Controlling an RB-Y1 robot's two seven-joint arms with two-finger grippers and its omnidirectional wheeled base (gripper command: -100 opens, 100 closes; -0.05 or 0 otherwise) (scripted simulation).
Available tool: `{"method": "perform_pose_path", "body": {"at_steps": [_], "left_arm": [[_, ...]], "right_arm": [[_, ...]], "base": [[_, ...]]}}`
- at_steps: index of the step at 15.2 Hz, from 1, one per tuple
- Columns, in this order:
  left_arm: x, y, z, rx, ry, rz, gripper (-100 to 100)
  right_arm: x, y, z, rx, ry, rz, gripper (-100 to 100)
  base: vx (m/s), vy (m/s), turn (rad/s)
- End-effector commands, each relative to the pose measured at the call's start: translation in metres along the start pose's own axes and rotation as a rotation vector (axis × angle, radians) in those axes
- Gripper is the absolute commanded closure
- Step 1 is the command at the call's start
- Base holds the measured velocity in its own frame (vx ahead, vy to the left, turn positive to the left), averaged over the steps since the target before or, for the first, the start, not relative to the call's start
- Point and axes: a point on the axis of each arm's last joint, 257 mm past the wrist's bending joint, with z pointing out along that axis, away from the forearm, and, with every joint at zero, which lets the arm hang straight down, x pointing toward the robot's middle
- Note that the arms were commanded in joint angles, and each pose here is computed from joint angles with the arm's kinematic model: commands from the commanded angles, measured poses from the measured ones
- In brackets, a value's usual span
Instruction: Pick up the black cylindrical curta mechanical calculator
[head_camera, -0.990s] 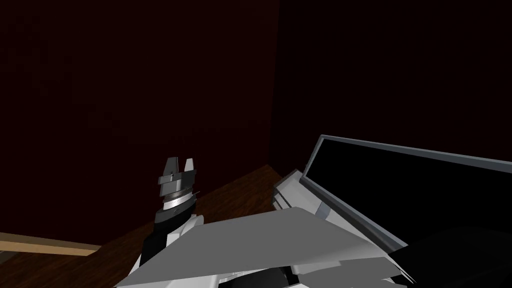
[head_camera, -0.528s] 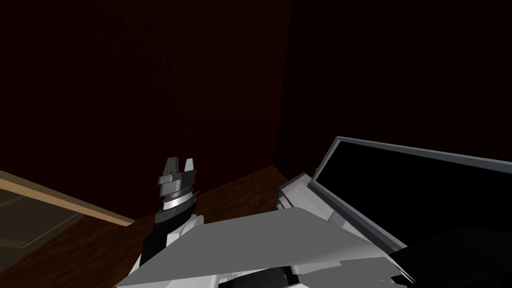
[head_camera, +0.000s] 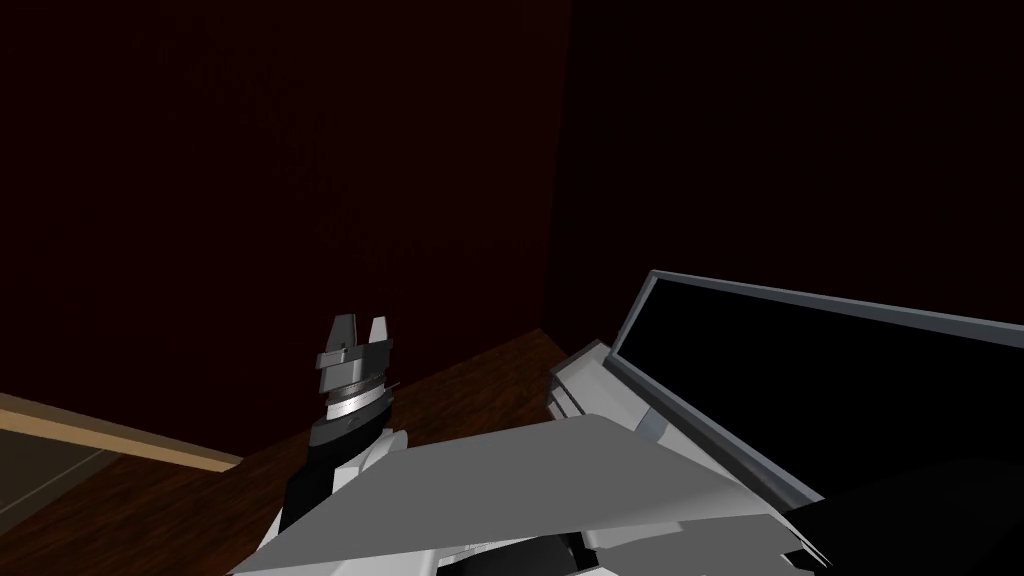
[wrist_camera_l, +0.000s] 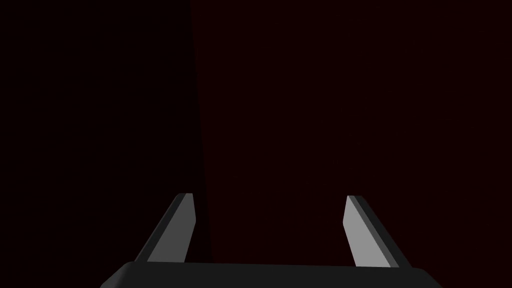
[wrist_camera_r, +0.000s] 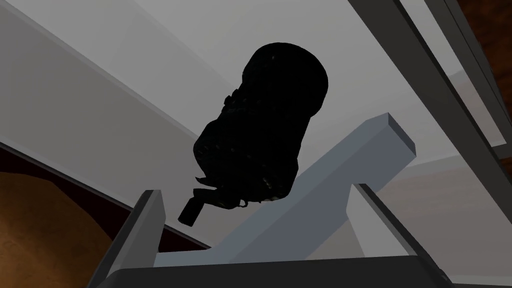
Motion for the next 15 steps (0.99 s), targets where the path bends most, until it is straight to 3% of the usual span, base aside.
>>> {"method": "perform_pose_path", "body": {"at_steps": [1,4,6,8,11,15], "left_arm": [[0.000,0.000,0.000,0.000,0.000,0.000,0],[0.000,0.000,0.000,0.000,0.000,0.000,0],[0.000,0.000,0.000,0.000,0.000,0.000,0],[0.000,0.000,0.000,0.000,0.000,0.000,0],[0.000,0.000,0.000,0.000,0.000,0.000,0],[0.000,0.000,0.000,0.000,0.000,0.000,0]], "right_arm": [[-0.003,0.004,0.002,0.001,0.001,-0.004,-100],[-0.020,0.024,0.006,-0.006,-0.010,-0.025,-100],[-0.020,0.024,0.006,-0.006,-0.010,-0.025,-100],[-0.038,0.044,0.009,-0.015,-0.018,-0.046,-100],[-0.026,0.040,0.009,-0.006,0.004,-0.047,-100],[-0.055,0.059,0.009,-0.028,-0.039,-0.053,-100]], "base": [[-0.026,-0.020,-0.011],[-0.022,-0.020,-0.066],[-0.040,-0.033,-0.075],[-0.046,-0.040,-0.110],[-0.030,-0.022,-0.041],[-0.016,-0.011,-0.045]]}}
